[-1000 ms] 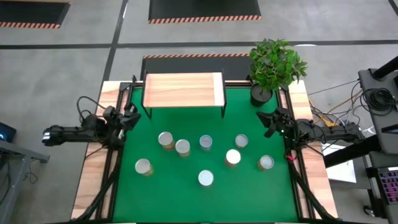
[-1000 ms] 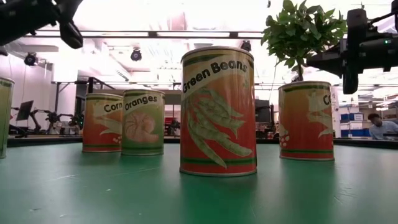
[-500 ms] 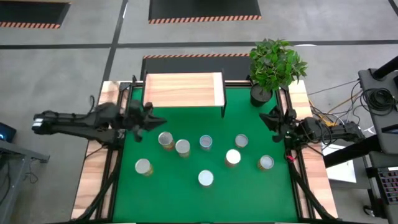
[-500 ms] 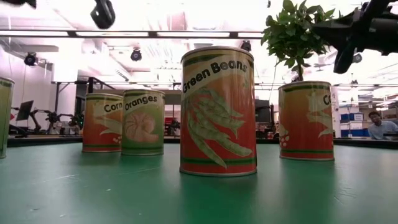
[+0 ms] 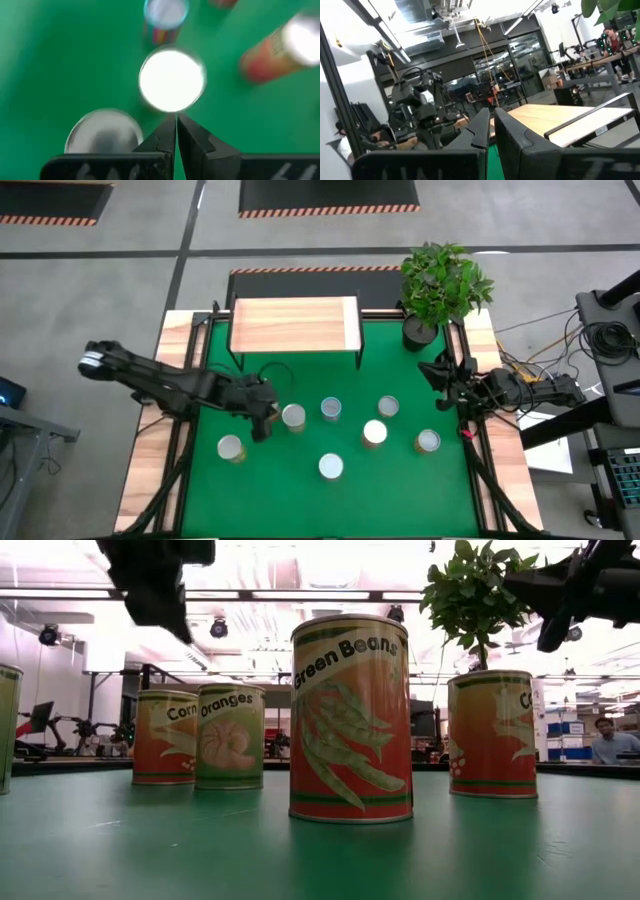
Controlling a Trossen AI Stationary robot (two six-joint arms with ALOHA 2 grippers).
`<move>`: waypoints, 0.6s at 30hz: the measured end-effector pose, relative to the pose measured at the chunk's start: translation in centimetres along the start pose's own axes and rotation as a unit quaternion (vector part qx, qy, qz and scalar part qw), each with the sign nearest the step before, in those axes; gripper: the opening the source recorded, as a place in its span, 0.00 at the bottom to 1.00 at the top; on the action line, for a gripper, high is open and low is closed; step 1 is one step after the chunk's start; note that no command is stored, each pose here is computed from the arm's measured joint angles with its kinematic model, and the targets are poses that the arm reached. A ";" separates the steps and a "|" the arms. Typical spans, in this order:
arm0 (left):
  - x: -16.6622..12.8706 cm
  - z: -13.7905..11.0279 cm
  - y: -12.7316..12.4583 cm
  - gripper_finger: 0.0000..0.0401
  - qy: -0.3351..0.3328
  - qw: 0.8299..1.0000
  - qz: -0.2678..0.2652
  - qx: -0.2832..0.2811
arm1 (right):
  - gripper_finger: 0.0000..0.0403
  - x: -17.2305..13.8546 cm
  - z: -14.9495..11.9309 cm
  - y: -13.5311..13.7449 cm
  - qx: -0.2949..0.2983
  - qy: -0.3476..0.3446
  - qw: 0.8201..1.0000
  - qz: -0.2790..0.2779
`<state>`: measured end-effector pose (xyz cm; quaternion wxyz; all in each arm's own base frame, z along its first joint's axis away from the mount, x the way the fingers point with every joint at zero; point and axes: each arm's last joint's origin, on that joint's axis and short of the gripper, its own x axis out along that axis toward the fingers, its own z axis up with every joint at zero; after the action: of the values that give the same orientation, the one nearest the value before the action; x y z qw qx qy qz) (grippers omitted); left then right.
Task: Pick and place cans onto a shelf
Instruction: Put the left corn can on the shelf
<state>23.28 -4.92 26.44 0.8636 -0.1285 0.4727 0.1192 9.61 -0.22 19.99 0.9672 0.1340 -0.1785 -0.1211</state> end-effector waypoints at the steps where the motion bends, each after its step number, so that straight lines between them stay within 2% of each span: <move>1: 0.2 -0.1 0.0 0.01 0.017 1.000 0.011 0.003 | 0.04 0.0 0.0 0.0 -0.001 0.000 1.000 0.000; 5: 0.4 -0.5 0.2 0.06 0.062 0.997 0.044 0.012 | 0.04 0.0 0.0 0.0 -0.010 0.000 1.000 0.000; 9: 0.3 -0.7 0.5 0.16 0.064 0.996 0.051 0.026 | 0.04 0.0 0.0 0.0 -0.012 0.000 1.000 0.000; 14: 0.3 -0.8 0.6 0.36 0.058 0.995 0.066 0.041 | 0.04 0.0 0.0 0.0 -0.013 0.000 1.000 0.000; 18: 0.6 -0.6 0.8 0.56 0.038 0.992 0.111 0.047 | 0.04 0.0 0.0 0.0 -0.013 0.001 1.000 0.000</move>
<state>22.86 -4.36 25.51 0.8316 -0.0390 0.5215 0.1871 9.62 -0.22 19.97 0.9690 0.1214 -0.1759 -0.1238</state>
